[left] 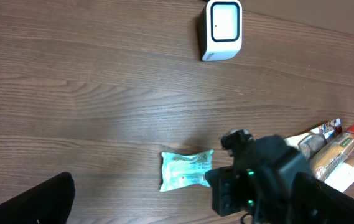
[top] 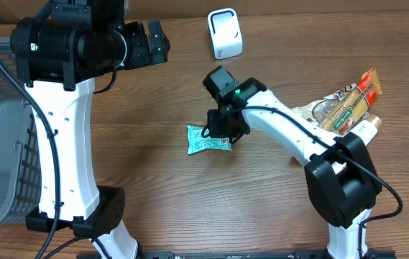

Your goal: Scan the item barcode

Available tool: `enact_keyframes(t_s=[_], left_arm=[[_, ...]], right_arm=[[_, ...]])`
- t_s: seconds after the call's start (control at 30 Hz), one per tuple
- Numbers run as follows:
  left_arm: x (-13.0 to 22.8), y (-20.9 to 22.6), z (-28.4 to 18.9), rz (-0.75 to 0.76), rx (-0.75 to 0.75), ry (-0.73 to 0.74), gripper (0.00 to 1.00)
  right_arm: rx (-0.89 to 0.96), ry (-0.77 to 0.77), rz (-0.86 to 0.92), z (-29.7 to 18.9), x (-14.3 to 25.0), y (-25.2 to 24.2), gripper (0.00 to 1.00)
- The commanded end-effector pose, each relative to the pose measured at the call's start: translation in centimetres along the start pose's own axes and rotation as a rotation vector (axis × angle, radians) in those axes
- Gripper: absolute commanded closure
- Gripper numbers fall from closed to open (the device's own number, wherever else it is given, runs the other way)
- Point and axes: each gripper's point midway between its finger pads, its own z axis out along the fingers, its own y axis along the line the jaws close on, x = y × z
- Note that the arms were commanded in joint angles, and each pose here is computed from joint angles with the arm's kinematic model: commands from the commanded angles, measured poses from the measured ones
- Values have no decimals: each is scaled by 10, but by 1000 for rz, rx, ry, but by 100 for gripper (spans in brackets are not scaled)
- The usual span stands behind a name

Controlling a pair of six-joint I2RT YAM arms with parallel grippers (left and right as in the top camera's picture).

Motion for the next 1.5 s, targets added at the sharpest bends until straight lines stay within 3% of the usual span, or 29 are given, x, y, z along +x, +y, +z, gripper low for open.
enact_keyframes(t_s=[0.0,0.87,1.47], left_arm=[[-2,0,2,17,-5,-3,0],[-2,0,2,17,-5,-3,1],[-2,0,2,17,-6,-4,1]], right_arm=[[73,-47,105,4,-3,-20,96],[56,-44,103,20,7,-10,96],[89,80,125,66,26,-20,96]])
